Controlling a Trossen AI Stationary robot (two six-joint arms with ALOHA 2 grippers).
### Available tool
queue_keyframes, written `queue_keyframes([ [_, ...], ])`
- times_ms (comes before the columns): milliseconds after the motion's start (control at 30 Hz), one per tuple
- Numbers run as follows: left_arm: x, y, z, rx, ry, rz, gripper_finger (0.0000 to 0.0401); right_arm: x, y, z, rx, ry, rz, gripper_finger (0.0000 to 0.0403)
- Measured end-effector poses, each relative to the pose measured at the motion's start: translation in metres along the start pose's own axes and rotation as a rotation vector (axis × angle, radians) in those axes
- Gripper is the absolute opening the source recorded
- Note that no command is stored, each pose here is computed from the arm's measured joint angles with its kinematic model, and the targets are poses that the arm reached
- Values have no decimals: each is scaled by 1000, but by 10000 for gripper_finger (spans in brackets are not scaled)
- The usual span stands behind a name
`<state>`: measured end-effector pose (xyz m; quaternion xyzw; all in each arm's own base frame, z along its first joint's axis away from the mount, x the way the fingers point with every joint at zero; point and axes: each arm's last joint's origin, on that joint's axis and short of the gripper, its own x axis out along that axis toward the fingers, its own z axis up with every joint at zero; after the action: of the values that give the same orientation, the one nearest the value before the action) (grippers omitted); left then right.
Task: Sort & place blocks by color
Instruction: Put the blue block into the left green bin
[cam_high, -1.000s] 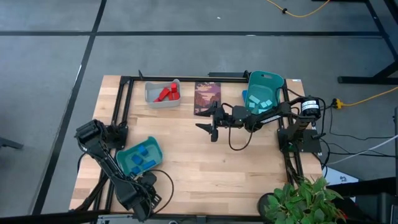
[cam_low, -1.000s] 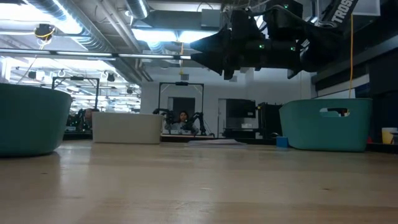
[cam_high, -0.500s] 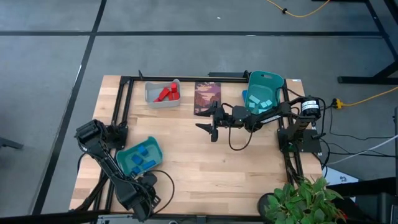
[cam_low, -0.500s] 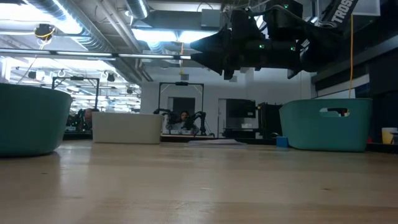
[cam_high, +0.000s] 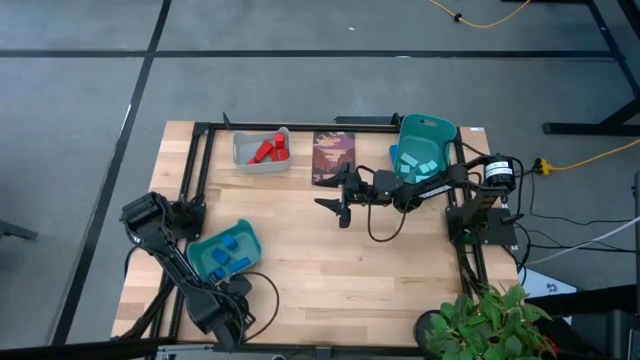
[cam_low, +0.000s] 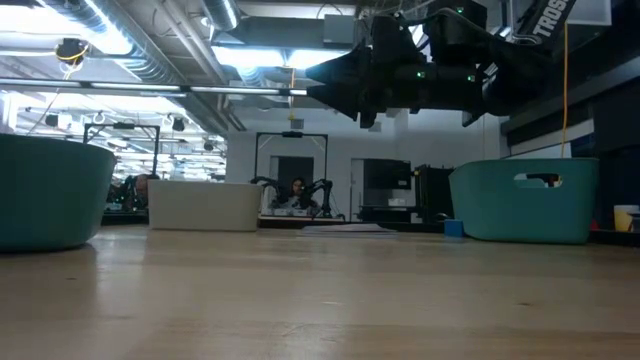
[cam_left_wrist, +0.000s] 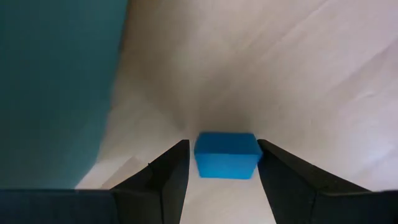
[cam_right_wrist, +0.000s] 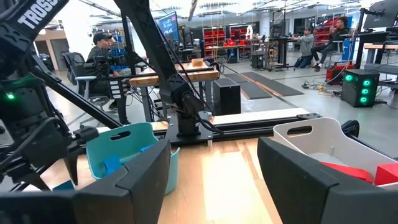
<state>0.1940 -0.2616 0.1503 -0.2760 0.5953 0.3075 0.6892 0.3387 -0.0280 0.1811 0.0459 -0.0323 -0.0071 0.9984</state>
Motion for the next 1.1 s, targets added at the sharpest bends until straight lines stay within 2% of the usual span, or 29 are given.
queue_keyframes([
  [467, 8, 5, 0, 4, -16, -2, 177, 0, 0, 0, 0, 0, 0, 245],
  [767, 1, -1, 0, 20, -10, -20, 130, 0, 0, 0, 0, 0, 0, 245],
  [1000, -7, -6, 0, 40, -4, -30, 129, 0, 0, 0, 0, 0, 0, 245],
  [1100, -18, -12, 1, 92, -5, -75, 129, 0, 0, 0, 0, 0, 0, 245],
])
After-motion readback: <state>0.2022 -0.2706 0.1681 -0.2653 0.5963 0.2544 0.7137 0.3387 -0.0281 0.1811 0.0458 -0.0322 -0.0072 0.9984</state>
